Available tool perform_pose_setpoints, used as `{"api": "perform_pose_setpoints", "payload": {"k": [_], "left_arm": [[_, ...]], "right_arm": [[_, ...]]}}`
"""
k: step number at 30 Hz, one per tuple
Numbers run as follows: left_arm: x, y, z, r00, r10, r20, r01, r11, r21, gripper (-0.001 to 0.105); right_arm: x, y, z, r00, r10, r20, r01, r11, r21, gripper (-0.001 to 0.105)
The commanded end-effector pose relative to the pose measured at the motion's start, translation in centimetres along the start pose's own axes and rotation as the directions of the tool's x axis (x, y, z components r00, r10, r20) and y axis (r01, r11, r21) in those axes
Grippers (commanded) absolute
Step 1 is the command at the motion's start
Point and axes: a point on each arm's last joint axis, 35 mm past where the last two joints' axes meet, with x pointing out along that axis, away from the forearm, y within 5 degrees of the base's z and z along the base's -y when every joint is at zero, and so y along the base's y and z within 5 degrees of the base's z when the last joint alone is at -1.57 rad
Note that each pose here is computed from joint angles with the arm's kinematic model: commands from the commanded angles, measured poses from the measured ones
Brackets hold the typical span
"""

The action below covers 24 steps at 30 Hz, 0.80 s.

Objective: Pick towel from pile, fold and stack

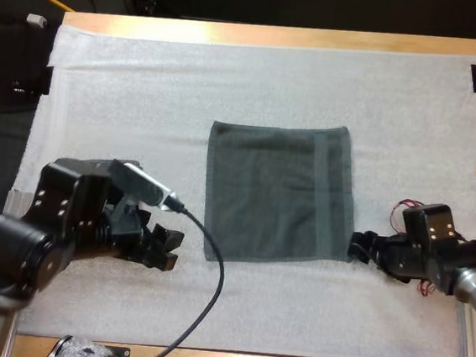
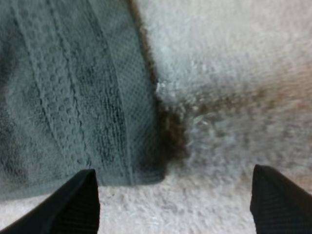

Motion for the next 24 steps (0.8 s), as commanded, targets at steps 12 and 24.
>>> {"api": "perform_pose_setpoints", "payload": {"k": [12,24], "left_arm": [[0.6,1.0,-5.2,0.997,-0.011,0.083,0.016,0.998,-0.058,0.059],[2.3,1.8,-6.7,0.998,-0.008,0.066,0.014,0.996,-0.084,0.059]], "right_arm": [[2.7,-0.2,0.8,0.992,0.118,-0.037,-0.113,0.986,0.119,0.051],[4.4,-0.7,0.4,0.983,0.146,-0.109,-0.128,0.98,0.155,0.047]]}}
